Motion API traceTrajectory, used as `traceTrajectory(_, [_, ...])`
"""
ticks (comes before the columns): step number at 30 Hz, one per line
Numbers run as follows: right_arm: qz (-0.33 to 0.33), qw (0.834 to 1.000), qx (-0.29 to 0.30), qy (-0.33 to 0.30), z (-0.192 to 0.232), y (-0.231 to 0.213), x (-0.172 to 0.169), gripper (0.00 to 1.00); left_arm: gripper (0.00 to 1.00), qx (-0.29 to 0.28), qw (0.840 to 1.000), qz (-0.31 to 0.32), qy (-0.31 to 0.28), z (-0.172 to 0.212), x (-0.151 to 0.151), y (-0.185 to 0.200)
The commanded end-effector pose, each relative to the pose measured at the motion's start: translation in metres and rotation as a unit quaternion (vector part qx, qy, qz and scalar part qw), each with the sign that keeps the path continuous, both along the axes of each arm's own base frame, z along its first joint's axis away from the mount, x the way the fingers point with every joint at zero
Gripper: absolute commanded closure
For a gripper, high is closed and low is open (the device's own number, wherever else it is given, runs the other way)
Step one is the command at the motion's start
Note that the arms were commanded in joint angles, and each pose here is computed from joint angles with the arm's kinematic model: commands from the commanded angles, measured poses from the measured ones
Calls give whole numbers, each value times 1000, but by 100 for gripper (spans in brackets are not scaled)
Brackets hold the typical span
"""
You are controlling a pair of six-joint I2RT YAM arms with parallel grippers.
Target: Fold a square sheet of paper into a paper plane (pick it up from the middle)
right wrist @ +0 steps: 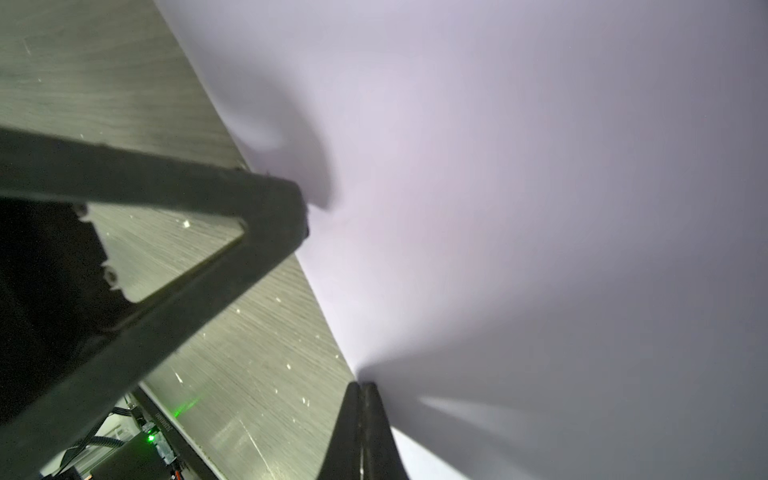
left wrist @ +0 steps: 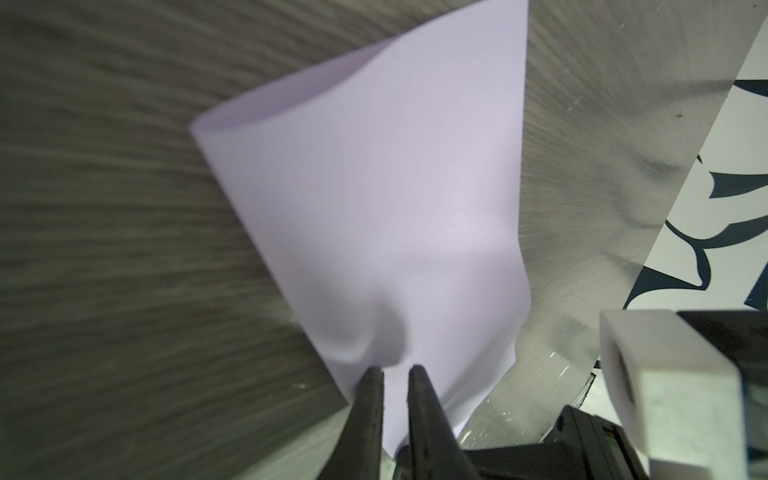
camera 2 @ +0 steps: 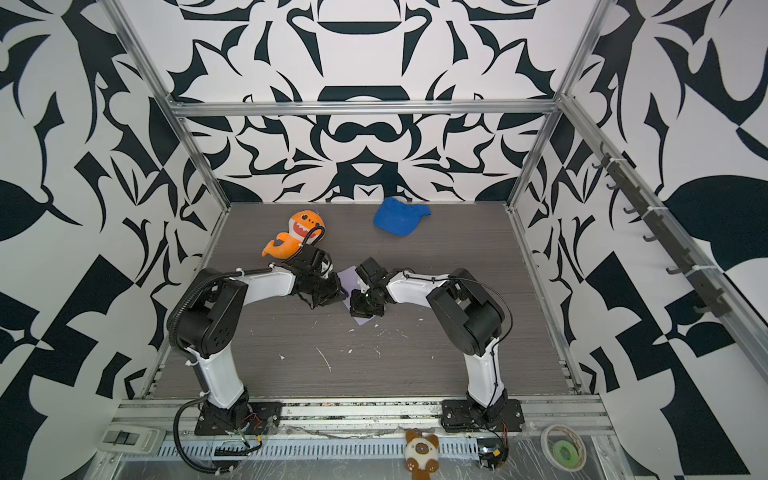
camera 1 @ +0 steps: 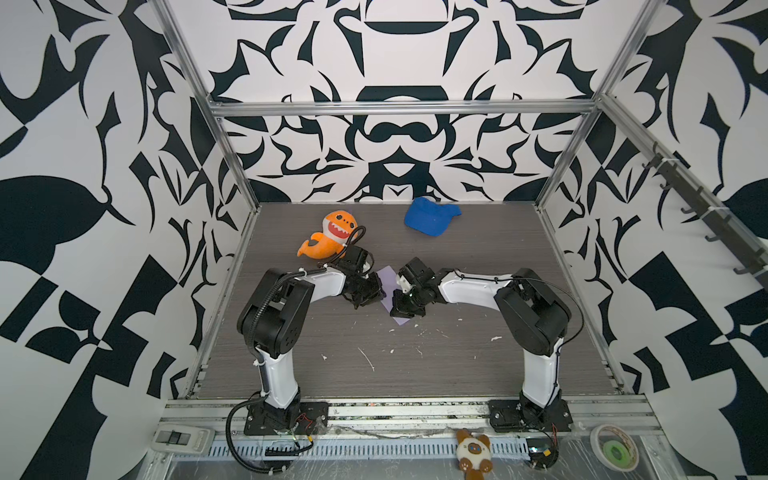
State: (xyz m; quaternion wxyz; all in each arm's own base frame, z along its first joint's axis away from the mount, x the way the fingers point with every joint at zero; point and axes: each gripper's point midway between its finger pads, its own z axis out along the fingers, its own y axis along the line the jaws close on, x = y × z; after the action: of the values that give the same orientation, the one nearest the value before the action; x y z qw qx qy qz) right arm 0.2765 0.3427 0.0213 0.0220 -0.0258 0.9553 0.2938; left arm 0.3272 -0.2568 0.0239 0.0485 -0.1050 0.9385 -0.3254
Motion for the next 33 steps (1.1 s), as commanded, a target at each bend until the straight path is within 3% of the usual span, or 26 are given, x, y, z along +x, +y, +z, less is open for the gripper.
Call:
traceTrajectory(1, [8, 999, -38, 10, -8, -13, -9, 94, 82, 23, 1000, -4, 10, -6, -10, 9])
traceTrajectory(9, [12, 999, -49, 21, -15, -25, -20, 94, 79, 7, 999, -40, -35, 18, -12, 6])
traceTrajectory(16, [11, 998, -47, 26, -18, -25, -20, 94, 82, 43, 996, -70, -34, 2, -16, 14])
traceTrajectory(26, [12, 998, -56, 31, -21, -29, -23, 94, 85, 78, 994, -67, -32, -9, -5, 18])
traceTrajectory(33, [11, 998, -60, 32, -22, -30, -23, 94, 86, 60, 992, -84, -77, 27, -5, 15])
